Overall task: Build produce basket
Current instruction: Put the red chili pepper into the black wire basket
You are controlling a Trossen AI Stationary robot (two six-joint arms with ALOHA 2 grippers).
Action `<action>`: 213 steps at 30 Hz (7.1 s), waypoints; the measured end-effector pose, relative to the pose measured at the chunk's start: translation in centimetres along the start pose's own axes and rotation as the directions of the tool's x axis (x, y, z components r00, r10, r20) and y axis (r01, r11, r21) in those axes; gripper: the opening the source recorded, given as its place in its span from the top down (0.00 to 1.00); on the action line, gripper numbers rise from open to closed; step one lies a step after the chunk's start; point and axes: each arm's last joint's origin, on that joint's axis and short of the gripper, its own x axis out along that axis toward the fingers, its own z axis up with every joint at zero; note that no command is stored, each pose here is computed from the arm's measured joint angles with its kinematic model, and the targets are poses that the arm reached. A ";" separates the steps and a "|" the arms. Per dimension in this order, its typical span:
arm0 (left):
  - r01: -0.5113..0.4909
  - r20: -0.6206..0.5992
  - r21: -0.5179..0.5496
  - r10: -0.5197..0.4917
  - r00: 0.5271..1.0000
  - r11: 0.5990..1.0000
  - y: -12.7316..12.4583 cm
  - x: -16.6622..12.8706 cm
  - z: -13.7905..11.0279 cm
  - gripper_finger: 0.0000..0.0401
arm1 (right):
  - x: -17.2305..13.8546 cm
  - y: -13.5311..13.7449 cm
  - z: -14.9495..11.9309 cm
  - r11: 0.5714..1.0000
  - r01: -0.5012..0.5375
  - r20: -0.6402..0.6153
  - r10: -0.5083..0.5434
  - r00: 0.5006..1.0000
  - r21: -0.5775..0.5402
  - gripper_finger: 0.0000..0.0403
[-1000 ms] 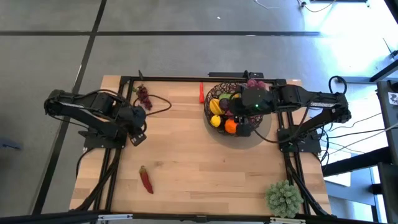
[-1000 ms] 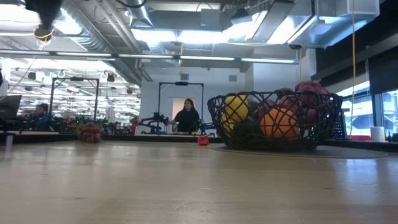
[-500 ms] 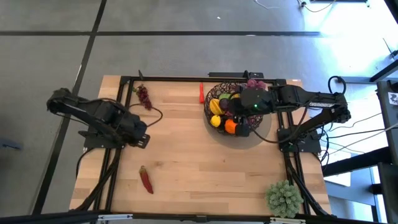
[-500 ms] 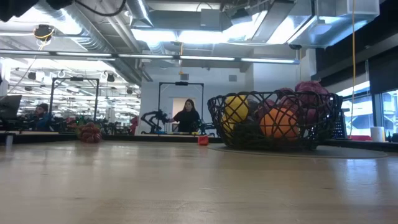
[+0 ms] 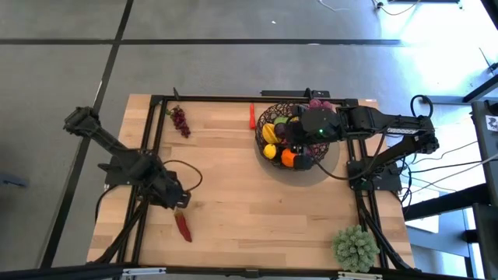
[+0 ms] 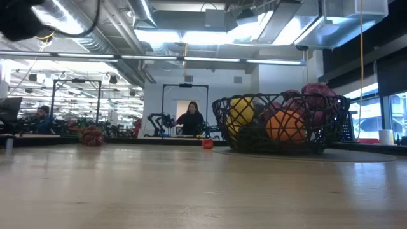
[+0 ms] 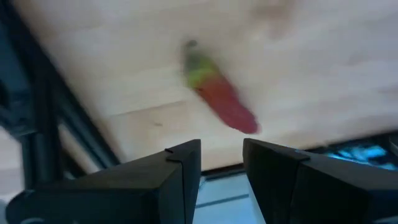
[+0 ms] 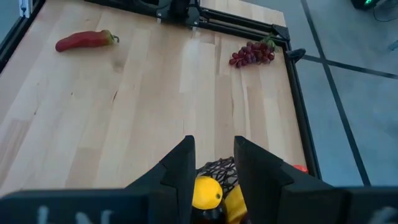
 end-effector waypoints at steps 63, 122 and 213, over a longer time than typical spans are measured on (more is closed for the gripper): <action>0.029 0.148 -0.145 -0.008 0.989 0.989 3.1 9.9 2.1 0.73 | -0.1 -0.1 0.9 0.999 0.011 0.090 -0.014 0.996 0.030 0.72; -0.108 0.539 0.772 -0.555 0.634 0.626 -10.2 -10.5 9.2 1.00 | -2.1 -0.6 0.9 0.989 0.070 0.019 -0.073 0.997 0.132 0.72; -0.359 0.434 0.871 -0.867 0.245 0.335 -13.9 -20.5 7.1 1.00 | 7.8 -3.1 5.3 0.992 0.049 0.348 -0.086 0.934 0.112 0.76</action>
